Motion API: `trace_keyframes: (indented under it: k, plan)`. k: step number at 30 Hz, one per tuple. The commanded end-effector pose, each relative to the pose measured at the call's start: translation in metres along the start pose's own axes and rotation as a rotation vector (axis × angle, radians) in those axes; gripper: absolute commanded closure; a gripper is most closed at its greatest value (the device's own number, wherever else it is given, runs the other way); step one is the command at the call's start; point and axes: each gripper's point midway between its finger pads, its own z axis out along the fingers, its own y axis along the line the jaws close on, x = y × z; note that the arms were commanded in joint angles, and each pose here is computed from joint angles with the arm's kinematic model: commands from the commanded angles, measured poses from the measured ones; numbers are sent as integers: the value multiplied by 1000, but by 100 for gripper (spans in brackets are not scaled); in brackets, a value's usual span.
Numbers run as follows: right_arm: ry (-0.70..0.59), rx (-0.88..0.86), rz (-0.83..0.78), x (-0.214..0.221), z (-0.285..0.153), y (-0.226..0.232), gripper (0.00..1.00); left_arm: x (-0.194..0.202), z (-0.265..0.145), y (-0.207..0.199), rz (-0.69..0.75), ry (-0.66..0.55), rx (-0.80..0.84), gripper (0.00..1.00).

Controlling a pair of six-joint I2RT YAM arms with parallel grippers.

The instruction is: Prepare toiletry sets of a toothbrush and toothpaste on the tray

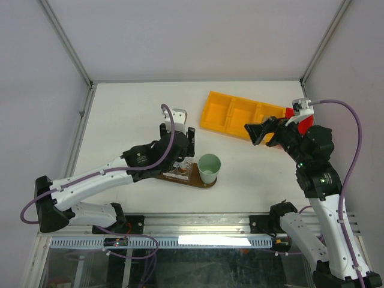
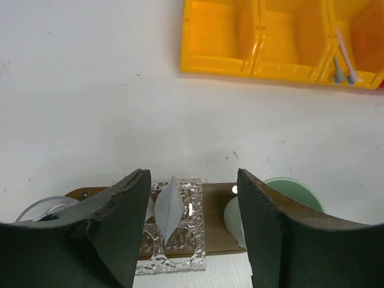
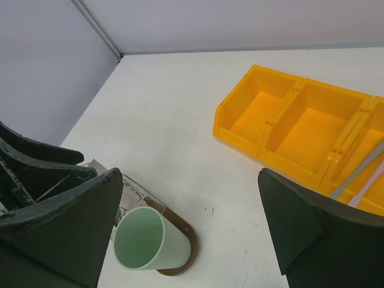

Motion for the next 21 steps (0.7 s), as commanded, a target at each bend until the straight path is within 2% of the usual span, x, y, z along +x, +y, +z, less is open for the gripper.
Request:
trace_keyframes:
  k: [1,7,14,21]
  plan:
    - [-51,-18,-17,-13,0,4,1,-47,-29,-13,-49,-85,101,36]
    - [-47,-13,-19,-12,-2,3,1,-86,-52,-17,-68,-158,160,22]
    - [-42,-13,-19,-13,-4,5,1,-127,-65,-4,-69,-257,150,1]
    - [-38,0,-28,-16,-7,4,1,-171,-58,35,-139,-352,160,1]
